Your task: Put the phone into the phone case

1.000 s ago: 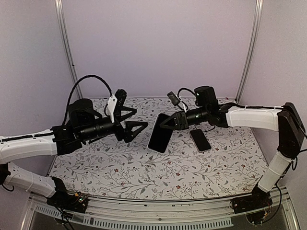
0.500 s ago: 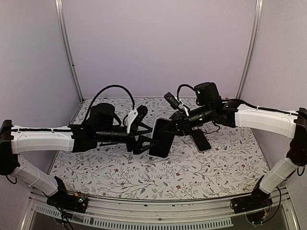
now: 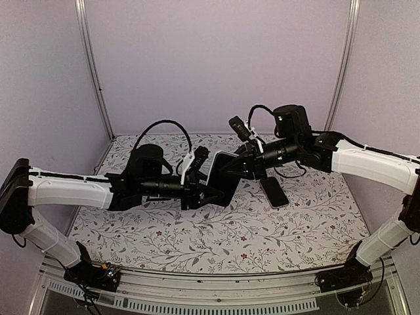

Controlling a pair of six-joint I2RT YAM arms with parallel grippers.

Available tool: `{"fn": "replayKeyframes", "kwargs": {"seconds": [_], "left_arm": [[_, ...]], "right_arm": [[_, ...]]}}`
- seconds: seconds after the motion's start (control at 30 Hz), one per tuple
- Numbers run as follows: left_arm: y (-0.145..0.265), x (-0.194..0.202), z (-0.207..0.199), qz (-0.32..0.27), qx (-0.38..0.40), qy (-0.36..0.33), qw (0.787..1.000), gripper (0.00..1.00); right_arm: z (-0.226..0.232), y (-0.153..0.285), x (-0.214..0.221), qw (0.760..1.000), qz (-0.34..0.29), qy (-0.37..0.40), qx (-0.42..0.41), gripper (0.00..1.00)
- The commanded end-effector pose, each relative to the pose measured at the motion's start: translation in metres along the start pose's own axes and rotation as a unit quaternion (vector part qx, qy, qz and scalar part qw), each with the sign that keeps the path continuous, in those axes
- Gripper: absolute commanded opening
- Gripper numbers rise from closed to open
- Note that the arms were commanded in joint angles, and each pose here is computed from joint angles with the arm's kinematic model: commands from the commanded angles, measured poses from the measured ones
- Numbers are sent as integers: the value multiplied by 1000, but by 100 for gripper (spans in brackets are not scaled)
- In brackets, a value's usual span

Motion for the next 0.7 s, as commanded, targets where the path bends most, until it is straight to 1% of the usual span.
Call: {"fn": "replayKeyframes", "kwargs": {"seconds": [0.0, 0.03, 0.07, 0.1, 0.13, 0.2, 0.27, 0.3, 0.37, 0.43, 0.47, 0.5, 0.57, 0.6, 0.67], "left_arm": [[-7, -9, -11, -42, 34, -4, 999, 48], [-9, -9, -12, -44, 39, -3, 998, 53], [-12, -10, -13, -45, 43, -4, 998, 55], [-14, -9, -14, -41, 43, -4, 998, 54], [-15, -10, -14, -40, 43, -6, 998, 48], [-15, -9, -15, -38, 43, -7, 998, 31], [-13, -8, -16, -38, 44, -9, 998, 2], [-13, -9, -16, -38, 44, -8, 998, 0], [-12, -11, -16, -41, 42, -8, 998, 0], [-12, -14, -16, -47, 35, -8, 998, 0], [-12, -15, -15, -49, 28, -7, 998, 0], [-13, -17, -15, -52, 19, -8, 998, 0], [-15, -22, -15, -56, -2, -12, 998, 0], [-16, -24, -16, -60, -10, -18, 998, 0], [-17, -31, -19, -76, -22, -34, 996, 0]], "right_arm": [[18, 9, -23, 998, -38, 43, -5, 3], [18, 9, -23, 998, -38, 45, -7, 3], [19, 9, -23, 998, -37, 45, -8, 3], [20, 10, -23, 998, -38, 47, -9, 3], [21, 11, -24, 998, -40, 50, -8, 3], [24, 14, -25, 997, -45, 57, -7, 3], [26, 16, -26, 997, -48, 59, -5, 3], [26, 16, -26, 997, -48, 59, -4, 3], [25, 17, -25, 997, -48, 59, 0, 3], [24, 16, -24, 997, -49, 57, 6, 6], [23, 16, -23, 997, -49, 55, 9, 10], [23, 17, -23, 997, -50, 56, 13, 16], [22, 19, -23, 996, -57, 57, 23, 36], [24, 21, -24, 996, -64, 61, 28, 47], [26, 25, -24, 994, -77, 69, 34, 77]]}}
Point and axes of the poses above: each gripper's point midway between its finger pads, its own y axis back along the fingers, its own z axis along the line the jaws close on, x = y × z, the point moved 8 cm from there along y, back along the fingers, and after that the axes turned 15 degrees about -y, right-handed, at the moved point
